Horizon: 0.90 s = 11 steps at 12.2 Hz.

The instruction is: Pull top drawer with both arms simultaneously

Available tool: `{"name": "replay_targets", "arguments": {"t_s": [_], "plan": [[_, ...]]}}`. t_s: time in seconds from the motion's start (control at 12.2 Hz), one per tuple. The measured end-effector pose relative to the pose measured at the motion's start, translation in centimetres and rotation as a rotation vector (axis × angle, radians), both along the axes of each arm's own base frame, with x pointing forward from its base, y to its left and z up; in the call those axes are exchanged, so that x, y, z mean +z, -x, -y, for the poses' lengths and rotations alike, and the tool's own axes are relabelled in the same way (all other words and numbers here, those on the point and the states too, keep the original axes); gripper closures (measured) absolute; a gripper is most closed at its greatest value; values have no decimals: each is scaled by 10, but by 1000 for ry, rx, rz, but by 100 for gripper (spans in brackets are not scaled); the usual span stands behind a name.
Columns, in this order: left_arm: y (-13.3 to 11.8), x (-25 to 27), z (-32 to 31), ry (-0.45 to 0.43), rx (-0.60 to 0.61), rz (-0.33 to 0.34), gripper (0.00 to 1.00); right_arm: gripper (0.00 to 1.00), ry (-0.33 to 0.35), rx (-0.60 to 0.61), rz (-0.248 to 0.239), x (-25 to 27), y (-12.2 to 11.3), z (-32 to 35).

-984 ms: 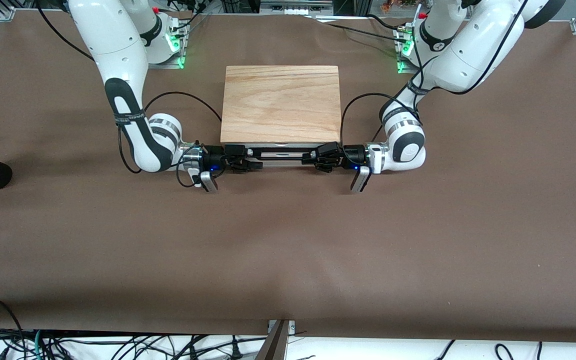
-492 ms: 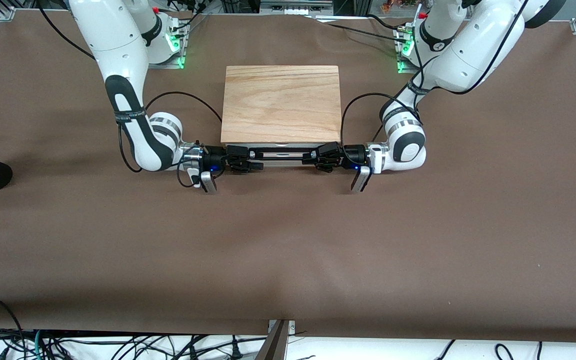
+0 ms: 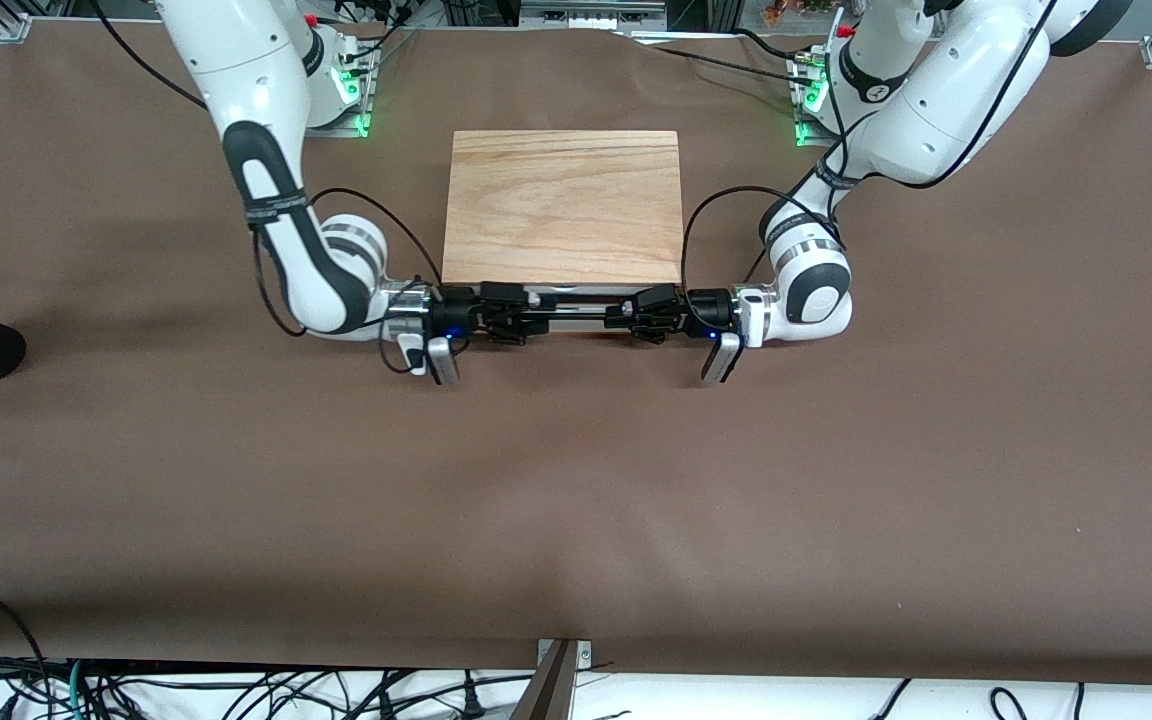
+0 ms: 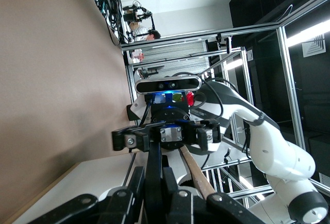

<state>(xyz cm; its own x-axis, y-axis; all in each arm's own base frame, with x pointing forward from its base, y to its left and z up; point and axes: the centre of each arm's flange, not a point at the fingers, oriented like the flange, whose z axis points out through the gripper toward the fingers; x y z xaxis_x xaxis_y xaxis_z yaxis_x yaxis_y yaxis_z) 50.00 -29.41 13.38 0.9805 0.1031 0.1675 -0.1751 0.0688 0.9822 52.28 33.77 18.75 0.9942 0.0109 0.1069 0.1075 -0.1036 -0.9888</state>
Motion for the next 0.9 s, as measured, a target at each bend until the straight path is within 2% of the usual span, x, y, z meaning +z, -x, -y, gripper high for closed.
{"name": "replay_targets", "arguments": {"t_s": [0.57,0.9], "plan": [[0,0,0,-1,0,0,80,22,-9,1,-10,-5,0,4],[0,0,0,-2,0,-2,80,22,-46,12,-17,-13,-1,11]]}}
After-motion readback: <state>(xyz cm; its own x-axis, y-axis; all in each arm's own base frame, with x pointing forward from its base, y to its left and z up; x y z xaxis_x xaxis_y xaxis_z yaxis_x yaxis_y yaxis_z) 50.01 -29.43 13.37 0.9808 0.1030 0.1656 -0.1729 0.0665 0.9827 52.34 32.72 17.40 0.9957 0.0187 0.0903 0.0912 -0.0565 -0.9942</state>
